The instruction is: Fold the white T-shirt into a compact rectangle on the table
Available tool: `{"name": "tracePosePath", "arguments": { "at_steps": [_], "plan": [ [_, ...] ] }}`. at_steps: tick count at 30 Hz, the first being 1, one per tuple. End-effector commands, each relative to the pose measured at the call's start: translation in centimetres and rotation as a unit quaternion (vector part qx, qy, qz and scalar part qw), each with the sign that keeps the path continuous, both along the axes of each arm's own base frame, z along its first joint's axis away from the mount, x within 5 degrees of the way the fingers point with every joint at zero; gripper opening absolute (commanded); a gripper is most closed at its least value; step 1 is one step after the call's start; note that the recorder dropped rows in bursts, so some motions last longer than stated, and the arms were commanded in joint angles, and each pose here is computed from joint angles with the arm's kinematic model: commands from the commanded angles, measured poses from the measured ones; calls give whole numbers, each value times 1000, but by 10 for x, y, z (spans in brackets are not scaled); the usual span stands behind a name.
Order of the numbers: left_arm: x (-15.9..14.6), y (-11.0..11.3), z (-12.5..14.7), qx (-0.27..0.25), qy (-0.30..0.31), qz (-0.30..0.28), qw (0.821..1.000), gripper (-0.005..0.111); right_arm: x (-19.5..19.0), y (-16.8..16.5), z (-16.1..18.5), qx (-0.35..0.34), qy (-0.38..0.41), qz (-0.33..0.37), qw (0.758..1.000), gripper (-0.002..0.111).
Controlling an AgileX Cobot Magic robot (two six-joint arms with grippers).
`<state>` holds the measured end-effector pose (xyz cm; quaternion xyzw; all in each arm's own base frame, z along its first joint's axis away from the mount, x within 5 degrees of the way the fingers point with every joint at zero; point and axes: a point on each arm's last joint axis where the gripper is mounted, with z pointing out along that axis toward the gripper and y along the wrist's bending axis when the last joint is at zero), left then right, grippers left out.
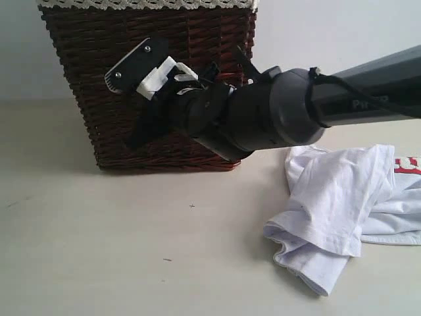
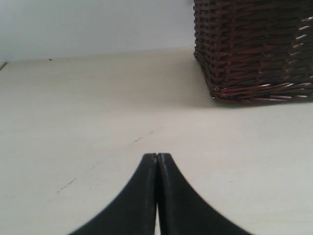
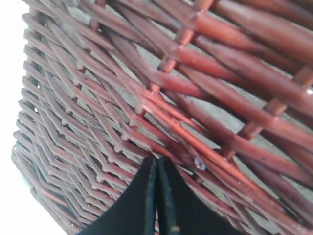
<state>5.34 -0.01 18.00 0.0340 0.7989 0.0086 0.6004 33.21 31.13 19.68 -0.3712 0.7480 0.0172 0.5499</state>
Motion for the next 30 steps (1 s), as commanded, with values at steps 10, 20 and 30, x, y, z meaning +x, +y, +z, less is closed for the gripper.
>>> {"name": "tracePosePath", "arguments": {
  "at_steps": [10, 20, 30],
  "plan": [
    [0, 0, 1, -2, -6, 0, 1000, 0, 43, -48, 3, 10, 33, -141, 989, 0],
    [0, 0, 1, -2, -6, 0, 1000, 0, 39, -34, 0, 15, 70, -58, 996, 0],
    [0, 0, 1, -2, -5, 0, 1000, 0, 67, -21, -6, 36, 53, -99, 993, 0]
  ]
}}
